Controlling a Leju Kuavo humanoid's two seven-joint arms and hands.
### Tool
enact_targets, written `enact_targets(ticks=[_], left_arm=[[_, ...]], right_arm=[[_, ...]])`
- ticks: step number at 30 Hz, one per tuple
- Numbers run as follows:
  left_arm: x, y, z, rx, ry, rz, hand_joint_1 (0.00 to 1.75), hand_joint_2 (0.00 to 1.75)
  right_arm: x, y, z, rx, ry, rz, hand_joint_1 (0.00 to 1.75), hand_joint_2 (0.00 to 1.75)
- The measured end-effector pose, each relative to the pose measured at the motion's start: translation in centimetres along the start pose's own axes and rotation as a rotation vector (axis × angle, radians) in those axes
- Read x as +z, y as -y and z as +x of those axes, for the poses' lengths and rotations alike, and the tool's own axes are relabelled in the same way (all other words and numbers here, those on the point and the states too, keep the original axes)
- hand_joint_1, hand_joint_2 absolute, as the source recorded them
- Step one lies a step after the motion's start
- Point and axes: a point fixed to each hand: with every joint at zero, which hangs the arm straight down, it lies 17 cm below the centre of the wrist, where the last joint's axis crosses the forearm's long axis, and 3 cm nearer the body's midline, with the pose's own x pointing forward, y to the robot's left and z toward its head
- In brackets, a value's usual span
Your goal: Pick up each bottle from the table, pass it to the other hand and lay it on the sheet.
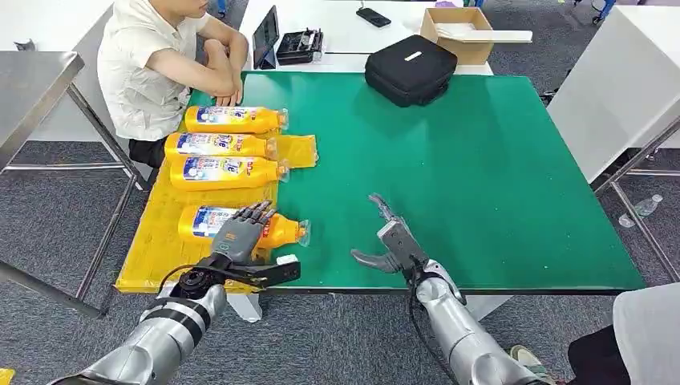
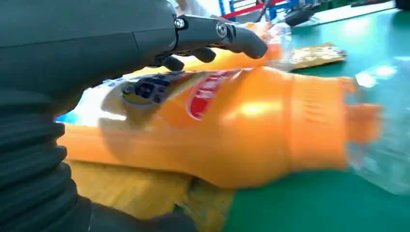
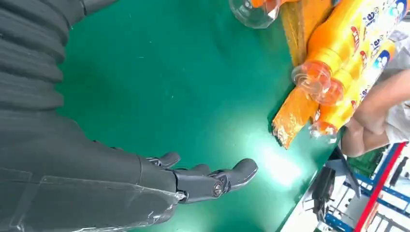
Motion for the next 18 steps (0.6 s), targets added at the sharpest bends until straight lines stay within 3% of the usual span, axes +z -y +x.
enact_targets(ticks=[8,18], left_arm=[[1.2,-1.7,6.4,0.107,0.083,0.147,0.00,1.75],[2.4,-4.2,9.2,-0.021,0.115,0.271,0.00,1.75]], right_arm=[[1.7,-0.5,-1.6,-0.015,-0.051,-0.033,0.00,1.75],[3.1,-0.4,-2.4,-0.008,-0.071,-0.055,0.00,1.75]])
